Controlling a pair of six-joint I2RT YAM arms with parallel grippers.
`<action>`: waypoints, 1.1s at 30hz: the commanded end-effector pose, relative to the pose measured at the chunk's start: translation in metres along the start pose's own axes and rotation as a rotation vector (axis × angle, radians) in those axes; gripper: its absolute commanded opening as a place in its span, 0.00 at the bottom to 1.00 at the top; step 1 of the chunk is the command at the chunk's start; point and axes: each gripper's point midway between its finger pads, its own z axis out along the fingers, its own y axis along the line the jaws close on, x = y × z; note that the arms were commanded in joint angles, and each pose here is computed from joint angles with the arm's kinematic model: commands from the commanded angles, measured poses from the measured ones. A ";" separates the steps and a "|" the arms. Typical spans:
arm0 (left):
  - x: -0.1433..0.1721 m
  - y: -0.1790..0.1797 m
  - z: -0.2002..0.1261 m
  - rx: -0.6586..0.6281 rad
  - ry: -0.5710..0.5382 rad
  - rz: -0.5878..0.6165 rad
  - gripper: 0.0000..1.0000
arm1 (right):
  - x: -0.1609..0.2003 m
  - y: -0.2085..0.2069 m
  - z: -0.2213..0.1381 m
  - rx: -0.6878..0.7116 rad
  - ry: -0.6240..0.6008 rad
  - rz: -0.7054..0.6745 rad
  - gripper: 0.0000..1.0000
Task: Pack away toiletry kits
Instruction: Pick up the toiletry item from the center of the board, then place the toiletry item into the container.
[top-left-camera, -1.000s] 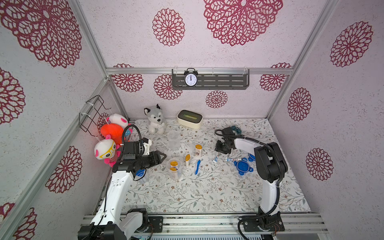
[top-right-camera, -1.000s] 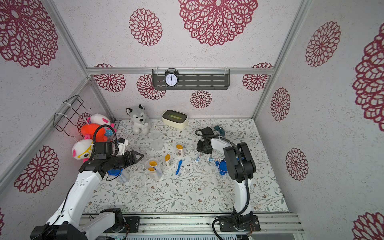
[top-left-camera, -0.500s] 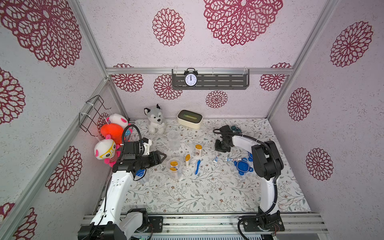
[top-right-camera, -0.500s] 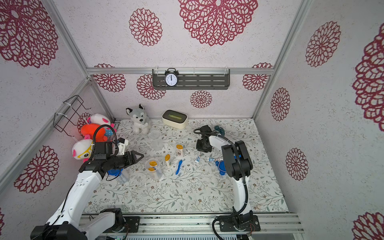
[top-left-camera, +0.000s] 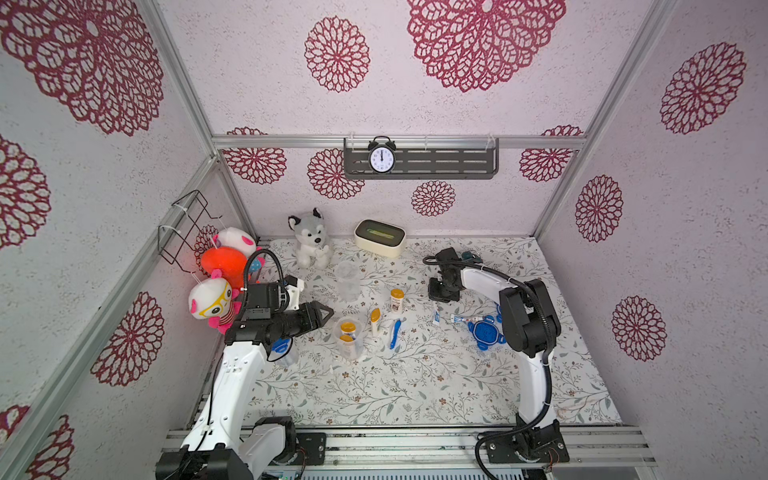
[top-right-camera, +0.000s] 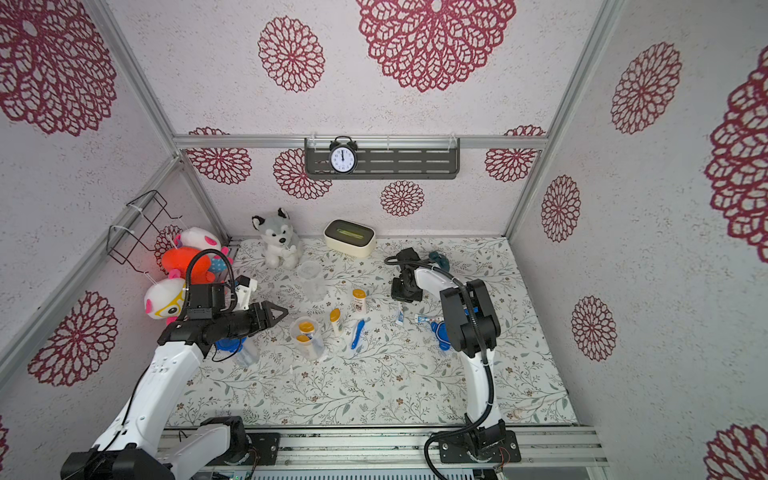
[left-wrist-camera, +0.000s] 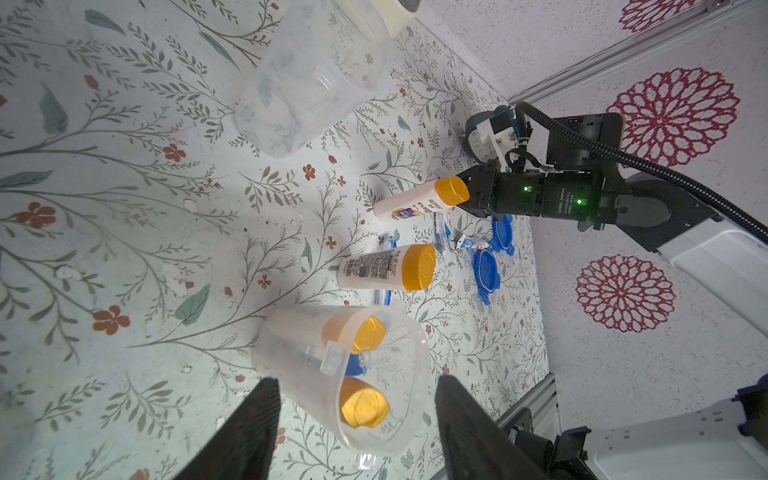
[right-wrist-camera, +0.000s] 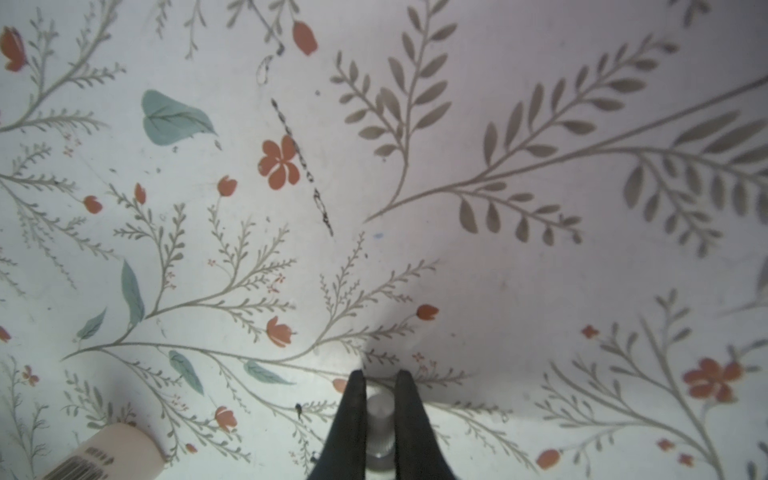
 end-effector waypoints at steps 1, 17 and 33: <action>-0.010 -0.007 -0.007 0.006 -0.034 0.035 0.64 | 0.003 -0.007 -0.011 0.051 0.001 -0.020 0.09; -0.013 0.005 -0.010 -0.062 -0.054 0.027 0.63 | -0.007 0.144 -0.247 -0.592 -0.695 -0.440 0.03; -0.015 0.005 -0.012 -0.074 -0.062 0.028 0.63 | 0.104 0.302 -0.312 -1.186 -0.995 -0.893 0.03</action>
